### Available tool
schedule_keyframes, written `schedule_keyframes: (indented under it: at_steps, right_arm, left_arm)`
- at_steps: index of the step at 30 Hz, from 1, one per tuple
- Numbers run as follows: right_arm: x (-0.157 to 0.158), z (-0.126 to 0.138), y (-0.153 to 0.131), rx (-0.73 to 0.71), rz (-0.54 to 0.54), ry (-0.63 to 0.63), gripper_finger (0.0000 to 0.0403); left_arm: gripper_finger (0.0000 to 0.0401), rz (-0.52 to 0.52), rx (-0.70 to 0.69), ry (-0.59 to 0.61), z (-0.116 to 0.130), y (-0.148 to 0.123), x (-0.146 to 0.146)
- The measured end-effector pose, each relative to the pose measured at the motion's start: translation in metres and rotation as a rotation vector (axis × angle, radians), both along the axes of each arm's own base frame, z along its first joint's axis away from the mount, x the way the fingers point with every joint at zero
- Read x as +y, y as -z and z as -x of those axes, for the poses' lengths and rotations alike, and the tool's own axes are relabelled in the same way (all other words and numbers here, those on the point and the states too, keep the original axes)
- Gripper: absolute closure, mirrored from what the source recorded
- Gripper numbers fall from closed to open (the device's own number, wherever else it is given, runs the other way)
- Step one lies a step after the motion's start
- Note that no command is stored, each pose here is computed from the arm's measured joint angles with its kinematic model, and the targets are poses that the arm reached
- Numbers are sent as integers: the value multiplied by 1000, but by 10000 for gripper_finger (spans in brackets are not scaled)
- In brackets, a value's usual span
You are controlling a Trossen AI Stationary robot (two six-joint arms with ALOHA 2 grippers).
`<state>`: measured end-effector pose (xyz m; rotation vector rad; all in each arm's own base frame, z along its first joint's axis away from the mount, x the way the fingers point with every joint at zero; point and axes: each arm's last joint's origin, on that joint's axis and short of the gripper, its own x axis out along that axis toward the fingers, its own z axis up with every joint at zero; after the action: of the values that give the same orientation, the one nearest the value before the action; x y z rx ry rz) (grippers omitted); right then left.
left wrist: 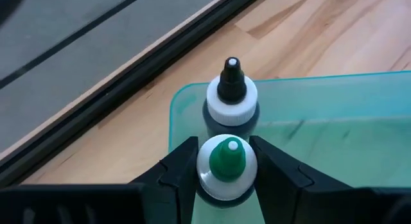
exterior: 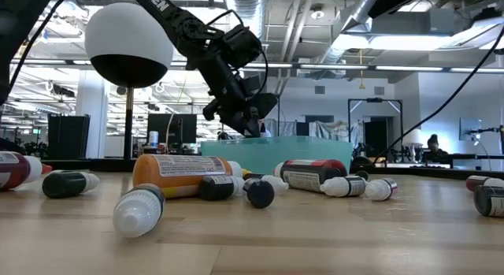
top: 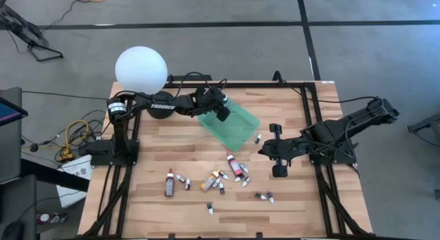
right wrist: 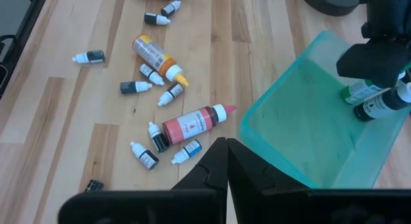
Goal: Pick & Place food coloring
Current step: Put the large green food coloring bottle into the green bin
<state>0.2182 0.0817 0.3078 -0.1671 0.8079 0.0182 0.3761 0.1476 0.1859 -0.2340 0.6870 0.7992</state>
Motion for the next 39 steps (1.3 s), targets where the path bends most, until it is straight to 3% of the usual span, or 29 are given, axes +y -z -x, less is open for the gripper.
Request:
schedule_keyframes:
  at_steps: [17, 30, 39]
  right_arm:
    - [0, 0, 0, 0, -7, 7, 403]
    - [0, 0, 0, -1, -7, 7, 403]
    - [0, 0, 0, -3, -7, 7, 403]
  left_arm:
    - [233, -6, 11, -10, 1, 1, 0]
    - [232, -24, 24, 22, -2, 0, -5]
    - [232, -56, -14, 37, 1, -19, -9]
